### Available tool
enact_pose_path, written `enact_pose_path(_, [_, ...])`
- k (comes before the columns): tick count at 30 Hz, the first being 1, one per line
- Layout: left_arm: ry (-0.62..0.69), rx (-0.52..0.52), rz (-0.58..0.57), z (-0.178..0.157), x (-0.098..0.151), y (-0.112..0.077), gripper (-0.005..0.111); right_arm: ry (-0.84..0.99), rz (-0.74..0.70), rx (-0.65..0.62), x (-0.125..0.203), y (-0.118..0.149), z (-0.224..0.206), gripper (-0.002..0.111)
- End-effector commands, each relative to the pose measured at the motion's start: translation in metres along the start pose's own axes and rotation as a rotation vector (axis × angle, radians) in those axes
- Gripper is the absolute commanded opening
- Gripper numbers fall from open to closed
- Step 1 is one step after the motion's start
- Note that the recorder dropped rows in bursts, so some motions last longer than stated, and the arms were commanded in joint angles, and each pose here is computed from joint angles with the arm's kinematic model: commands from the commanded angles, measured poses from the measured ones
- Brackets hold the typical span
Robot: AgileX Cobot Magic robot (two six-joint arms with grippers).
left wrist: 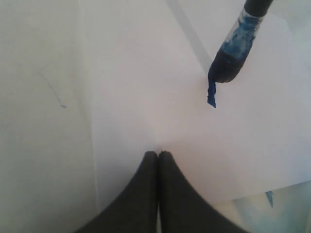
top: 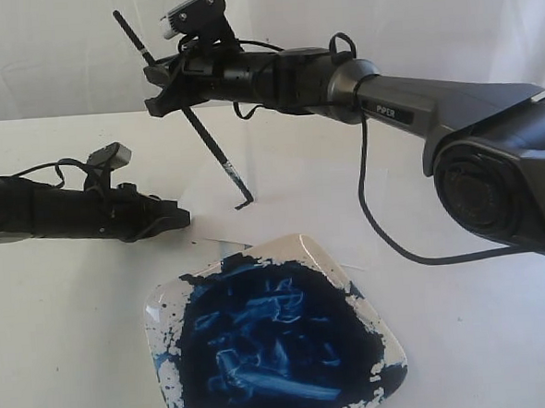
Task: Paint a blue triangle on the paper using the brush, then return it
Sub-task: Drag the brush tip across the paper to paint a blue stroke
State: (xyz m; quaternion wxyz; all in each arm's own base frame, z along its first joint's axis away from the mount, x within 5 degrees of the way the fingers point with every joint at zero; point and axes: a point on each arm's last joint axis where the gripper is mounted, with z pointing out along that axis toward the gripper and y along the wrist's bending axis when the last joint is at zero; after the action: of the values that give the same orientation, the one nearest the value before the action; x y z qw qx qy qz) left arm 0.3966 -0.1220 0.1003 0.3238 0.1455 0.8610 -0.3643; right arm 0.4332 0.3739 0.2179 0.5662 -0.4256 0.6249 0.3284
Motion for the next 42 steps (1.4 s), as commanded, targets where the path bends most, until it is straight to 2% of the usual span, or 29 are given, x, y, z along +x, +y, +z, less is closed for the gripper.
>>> enact_pose_path(1, [0.014, -0.004, 0.015, 0.002, 0.002, -0.001, 0.0, 0.005, -0.022, 0.037, -0.002, -0.004, -0.001, 0.0])
enact_pose_path(20, [0.014, -0.004, 0.015, 0.002, 0.002, -0.001, 0.0, 0.024, -0.053, 0.112, 0.002, -0.028, -0.011, 0.0])
enact_pose_path(42, [0.014, -0.004, 0.015, 0.002, 0.002, -0.001, 0.0, 0.066, -0.1, 0.205, 0.005, -0.037, -0.012, 0.0])
